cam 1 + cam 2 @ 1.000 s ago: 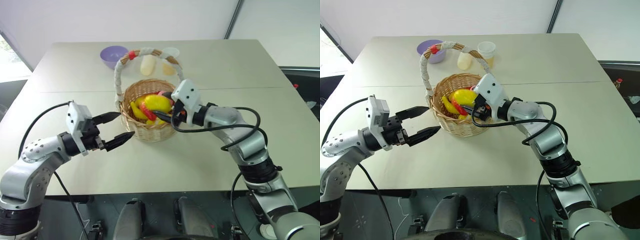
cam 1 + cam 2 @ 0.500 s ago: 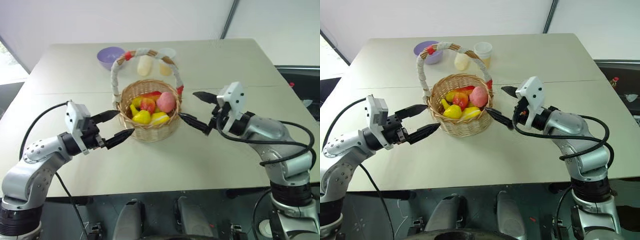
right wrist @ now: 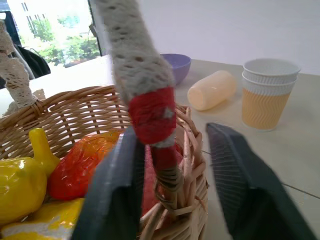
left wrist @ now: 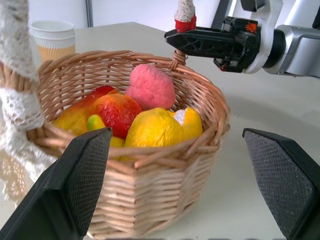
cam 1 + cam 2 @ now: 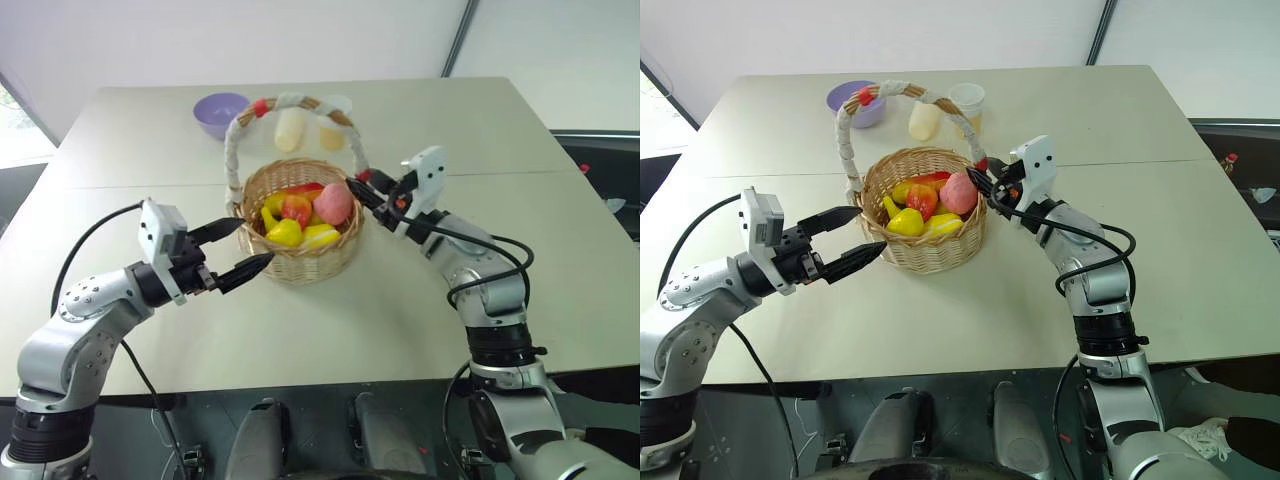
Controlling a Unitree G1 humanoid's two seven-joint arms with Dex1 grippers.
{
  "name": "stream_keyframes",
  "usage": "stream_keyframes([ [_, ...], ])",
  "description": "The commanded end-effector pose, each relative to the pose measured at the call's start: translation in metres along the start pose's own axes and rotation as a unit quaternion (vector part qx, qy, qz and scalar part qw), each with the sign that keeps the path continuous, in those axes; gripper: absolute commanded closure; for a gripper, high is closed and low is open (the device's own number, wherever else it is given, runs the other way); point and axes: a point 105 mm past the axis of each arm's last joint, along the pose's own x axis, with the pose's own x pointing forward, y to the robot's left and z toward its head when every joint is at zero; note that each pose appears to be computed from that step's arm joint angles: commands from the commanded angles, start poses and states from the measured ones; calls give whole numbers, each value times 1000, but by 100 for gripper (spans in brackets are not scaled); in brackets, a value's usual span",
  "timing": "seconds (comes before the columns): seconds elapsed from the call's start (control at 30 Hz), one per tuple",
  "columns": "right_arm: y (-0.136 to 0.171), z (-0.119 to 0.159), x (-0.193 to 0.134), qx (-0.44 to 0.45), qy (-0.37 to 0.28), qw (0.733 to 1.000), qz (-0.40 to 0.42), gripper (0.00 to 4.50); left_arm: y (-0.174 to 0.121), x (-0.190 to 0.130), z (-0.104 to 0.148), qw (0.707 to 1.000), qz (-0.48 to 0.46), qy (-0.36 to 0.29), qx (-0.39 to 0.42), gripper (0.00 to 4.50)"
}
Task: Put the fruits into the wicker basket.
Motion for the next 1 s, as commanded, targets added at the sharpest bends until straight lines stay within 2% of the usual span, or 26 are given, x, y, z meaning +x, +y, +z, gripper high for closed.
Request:
stream_keyframes([
  [0.03,4,17,-2,-10,-35,999,12,448,-3,-1,11,1000,0,-16,24,0],
  [0.23,-28,41,-31,-61,-69,993,-68,448,-2,2,13,999,-4,-20,24,0],
  [0.43,-115,68,-100,-130,-62,955,-258,448,0,10,14,999,-15,-24,26,0],
  [0.6,-168,61,-142,-136,-33,919,-368,448,18,21,19,998,17,-52,35,0],
  [0.7,-183,53,-152,-123,-30,906,-403,448,21,24,19,997,19,-54,43,0],
  [0.8,-190,45,-162,-106,-24,898,-427,315,24,25,19,997,20,-56,45,0],
  [0.97,-181,59,-178,-136,-32,891,-432,56,26,25,16,997,23,-55,43,0],
  [1.0,-178,63,-183,-146,-33,890,-431,56,27,24,16,997,26,-55,42,0],
])
